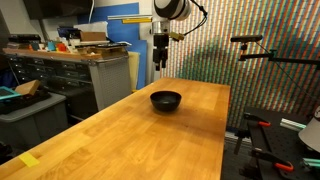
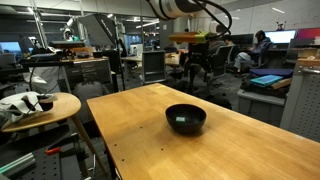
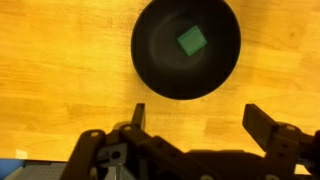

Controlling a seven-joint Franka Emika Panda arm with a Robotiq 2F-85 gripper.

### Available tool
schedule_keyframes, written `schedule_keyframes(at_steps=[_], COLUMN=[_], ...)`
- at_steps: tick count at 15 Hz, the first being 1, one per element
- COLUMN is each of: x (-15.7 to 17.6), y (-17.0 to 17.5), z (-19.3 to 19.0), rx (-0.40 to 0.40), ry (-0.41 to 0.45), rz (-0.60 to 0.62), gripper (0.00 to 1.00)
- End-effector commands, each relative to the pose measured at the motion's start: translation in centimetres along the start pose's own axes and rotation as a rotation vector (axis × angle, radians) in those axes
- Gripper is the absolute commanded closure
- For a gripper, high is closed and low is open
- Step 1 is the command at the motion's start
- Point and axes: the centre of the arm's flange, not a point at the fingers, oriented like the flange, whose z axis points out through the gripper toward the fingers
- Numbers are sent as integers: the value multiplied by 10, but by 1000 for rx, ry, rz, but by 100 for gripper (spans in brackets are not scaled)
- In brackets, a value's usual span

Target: Put the block in the bowl

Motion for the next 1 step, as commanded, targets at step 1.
schedule_keyframes(at_steps=[1], x=[0], y=[1], z=[-1], rx=[0], ry=[1], rz=[3], gripper=[0])
